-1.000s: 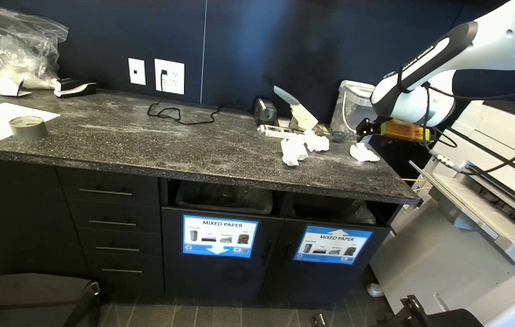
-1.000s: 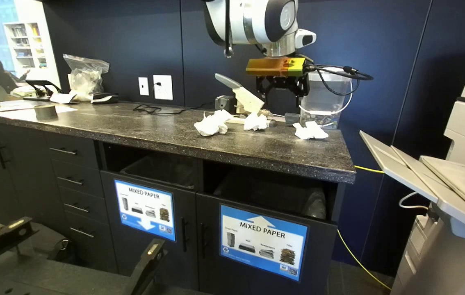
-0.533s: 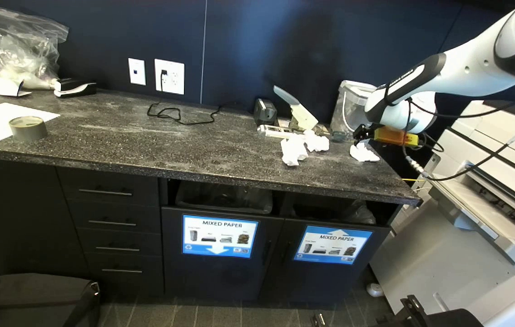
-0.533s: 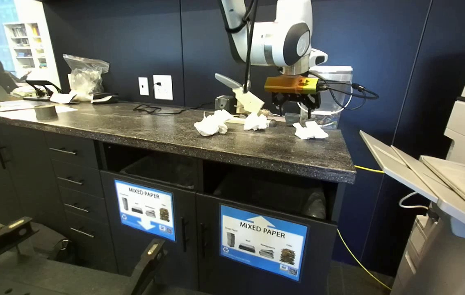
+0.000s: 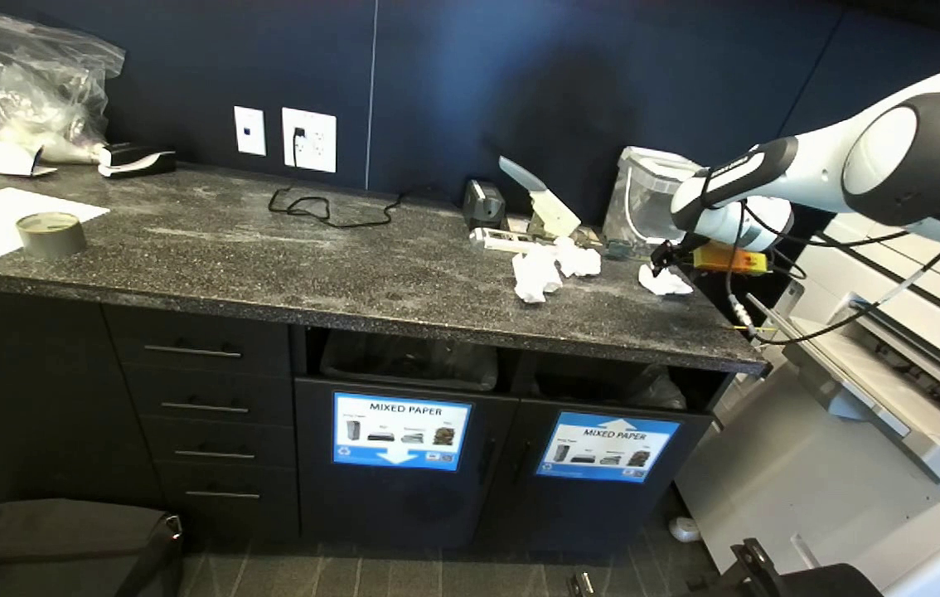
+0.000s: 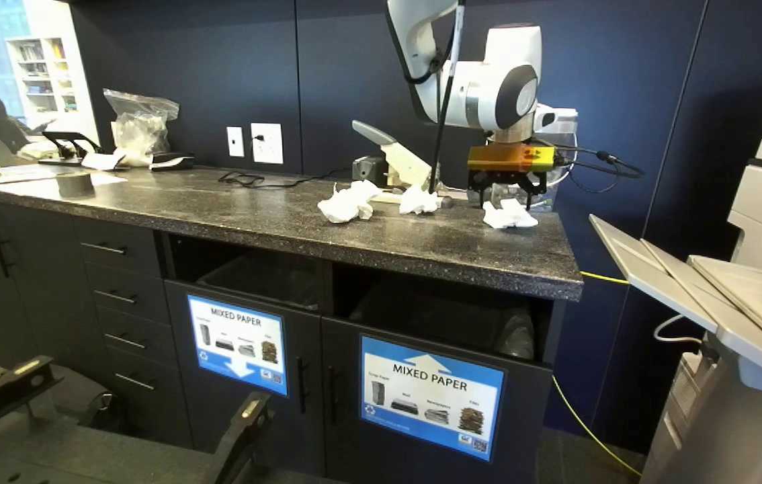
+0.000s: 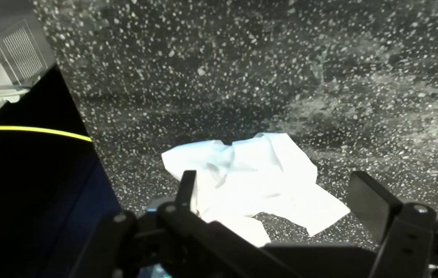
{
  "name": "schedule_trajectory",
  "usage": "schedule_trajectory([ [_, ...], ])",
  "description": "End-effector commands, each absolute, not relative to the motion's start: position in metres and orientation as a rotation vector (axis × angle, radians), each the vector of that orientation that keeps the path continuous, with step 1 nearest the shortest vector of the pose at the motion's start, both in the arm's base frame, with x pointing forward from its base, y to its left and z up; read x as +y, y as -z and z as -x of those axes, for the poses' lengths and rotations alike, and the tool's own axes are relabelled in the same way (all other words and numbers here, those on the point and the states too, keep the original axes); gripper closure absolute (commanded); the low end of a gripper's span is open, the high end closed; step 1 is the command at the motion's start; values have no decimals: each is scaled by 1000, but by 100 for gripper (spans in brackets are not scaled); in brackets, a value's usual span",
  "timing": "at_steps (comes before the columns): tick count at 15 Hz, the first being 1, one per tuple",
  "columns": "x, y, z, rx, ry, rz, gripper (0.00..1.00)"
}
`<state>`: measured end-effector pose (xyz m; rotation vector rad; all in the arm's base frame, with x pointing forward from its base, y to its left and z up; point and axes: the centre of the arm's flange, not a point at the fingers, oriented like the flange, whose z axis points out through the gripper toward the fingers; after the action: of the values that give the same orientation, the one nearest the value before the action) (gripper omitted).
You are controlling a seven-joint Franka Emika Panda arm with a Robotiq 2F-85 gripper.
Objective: Pick up the papers from the counter and put them in the bin
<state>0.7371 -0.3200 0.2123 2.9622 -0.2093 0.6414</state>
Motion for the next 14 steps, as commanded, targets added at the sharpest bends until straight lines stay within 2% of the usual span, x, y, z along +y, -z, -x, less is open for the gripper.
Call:
schedule_trajectory([
  [1,-352,-210,-792,-99,-706,-3003,0],
  [14,-367,-178,-805,78,-614,-3064,0],
])
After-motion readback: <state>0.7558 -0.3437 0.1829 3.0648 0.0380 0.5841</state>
